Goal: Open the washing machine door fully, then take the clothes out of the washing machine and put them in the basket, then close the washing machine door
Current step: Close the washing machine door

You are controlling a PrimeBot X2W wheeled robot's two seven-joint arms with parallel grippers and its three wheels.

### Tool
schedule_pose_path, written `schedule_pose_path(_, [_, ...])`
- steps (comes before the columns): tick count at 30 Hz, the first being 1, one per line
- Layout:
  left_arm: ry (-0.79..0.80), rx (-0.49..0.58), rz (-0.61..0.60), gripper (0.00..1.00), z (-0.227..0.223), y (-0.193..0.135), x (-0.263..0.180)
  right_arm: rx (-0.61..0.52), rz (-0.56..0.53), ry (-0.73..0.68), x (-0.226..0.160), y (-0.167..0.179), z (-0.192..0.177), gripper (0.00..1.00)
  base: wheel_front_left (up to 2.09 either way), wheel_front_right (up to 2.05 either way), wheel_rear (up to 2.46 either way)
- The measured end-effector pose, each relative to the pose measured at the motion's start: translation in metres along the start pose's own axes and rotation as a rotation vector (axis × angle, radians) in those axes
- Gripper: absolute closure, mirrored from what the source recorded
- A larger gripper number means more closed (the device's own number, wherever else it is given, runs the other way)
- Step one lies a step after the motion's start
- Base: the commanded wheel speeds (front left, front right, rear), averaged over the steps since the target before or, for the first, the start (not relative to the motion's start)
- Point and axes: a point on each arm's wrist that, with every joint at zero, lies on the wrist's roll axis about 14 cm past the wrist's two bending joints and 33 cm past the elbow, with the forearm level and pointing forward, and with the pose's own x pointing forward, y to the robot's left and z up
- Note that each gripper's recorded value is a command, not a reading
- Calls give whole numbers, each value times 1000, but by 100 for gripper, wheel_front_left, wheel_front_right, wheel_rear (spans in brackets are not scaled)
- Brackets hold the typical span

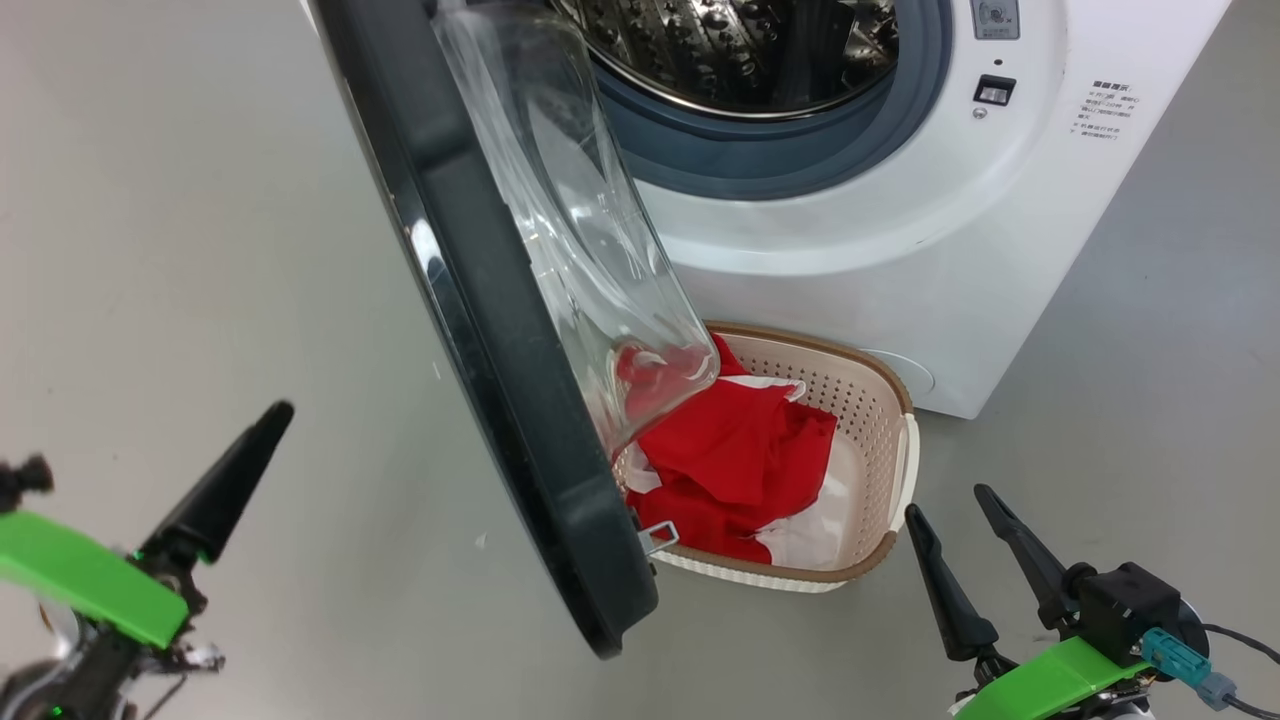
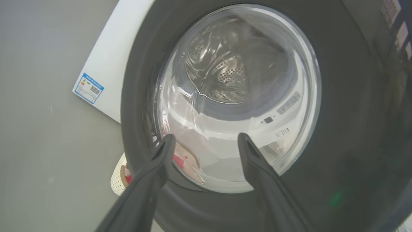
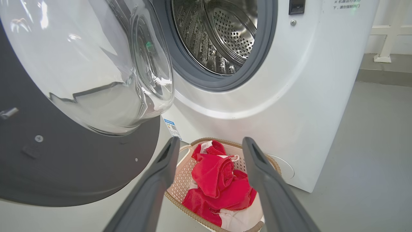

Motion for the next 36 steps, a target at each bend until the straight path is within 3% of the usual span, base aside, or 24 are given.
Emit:
schedule_pose_path(14, [-82,-44,213,0,-38,67,-19,3,-2,16,-1,-2,-6,0,0,0,0])
schedule_pose_path(36, [-90,128,358,0,-89,107,-32,6,-17,24,-2,-8,-9,0,0,0,0])
